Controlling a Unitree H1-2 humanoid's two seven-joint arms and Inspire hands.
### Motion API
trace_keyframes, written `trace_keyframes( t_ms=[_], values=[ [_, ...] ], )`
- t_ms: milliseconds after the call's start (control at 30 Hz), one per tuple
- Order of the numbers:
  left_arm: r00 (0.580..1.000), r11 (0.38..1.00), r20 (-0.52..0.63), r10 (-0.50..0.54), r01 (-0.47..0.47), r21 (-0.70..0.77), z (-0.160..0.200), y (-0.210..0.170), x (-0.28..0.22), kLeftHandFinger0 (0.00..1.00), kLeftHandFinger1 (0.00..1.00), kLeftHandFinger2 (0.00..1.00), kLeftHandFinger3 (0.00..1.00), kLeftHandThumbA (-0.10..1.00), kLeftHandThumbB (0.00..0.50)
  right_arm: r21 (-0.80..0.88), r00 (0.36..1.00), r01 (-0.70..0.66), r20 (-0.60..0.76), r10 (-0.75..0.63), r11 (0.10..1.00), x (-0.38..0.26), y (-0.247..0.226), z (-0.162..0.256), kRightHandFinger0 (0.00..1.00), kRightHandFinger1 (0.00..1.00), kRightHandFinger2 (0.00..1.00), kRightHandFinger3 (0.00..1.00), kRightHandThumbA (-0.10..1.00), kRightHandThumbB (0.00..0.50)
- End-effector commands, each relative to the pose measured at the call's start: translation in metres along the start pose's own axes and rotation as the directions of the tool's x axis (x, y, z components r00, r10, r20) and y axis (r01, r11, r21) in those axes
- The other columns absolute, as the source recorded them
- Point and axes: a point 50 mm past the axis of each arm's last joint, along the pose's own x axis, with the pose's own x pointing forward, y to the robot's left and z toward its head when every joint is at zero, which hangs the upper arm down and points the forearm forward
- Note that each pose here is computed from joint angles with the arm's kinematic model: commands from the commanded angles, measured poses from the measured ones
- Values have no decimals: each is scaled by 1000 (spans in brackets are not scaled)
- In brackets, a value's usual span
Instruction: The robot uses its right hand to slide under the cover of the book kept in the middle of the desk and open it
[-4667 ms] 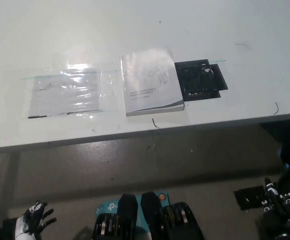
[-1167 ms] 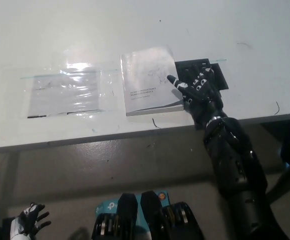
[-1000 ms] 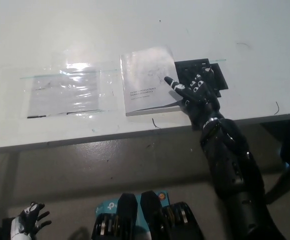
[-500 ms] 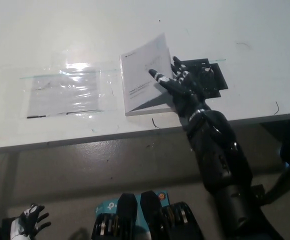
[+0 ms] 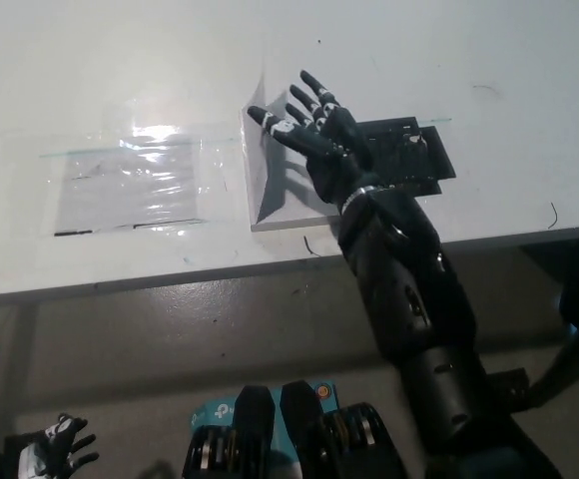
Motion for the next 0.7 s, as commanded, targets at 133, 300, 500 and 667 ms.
trace_keyframes(
  t_ms=[133, 300, 500, 667],
  values=[
    [999, 999, 38, 14, -15, 37, 16, 1, 7, 331, 427, 502, 411, 873, 298, -79, 994, -98, 32, 101, 992, 4, 41, -2, 816, 1000, 1000, 1000, 1000, 264],
    [999, 999, 45, 1, -4, 48, 21, -5, 10, 346, 407, 440, 376, 867, 323, -45, 997, -81, -17, 80, 996, 0, 41, -23, 828, 1000, 1000, 1000, 1000, 233],
    [998, 999, 57, -21, 18, 51, 26, -13, 12, 344, 414, 450, 386, 856, 301, -34, 997, -73, -41, 72, 997, -1, 38, -42, 868, 1000, 1000, 1000, 1000, 220],
    [998, 998, 50, -29, 26, 54, 29, -17, 13, 339, 405, 454, 422, 844, 325, -54, 995, -65, -81, 60, 996, -1, 38, -61, 880, 1000, 1000, 1000, 1000, 221]
  ],
)
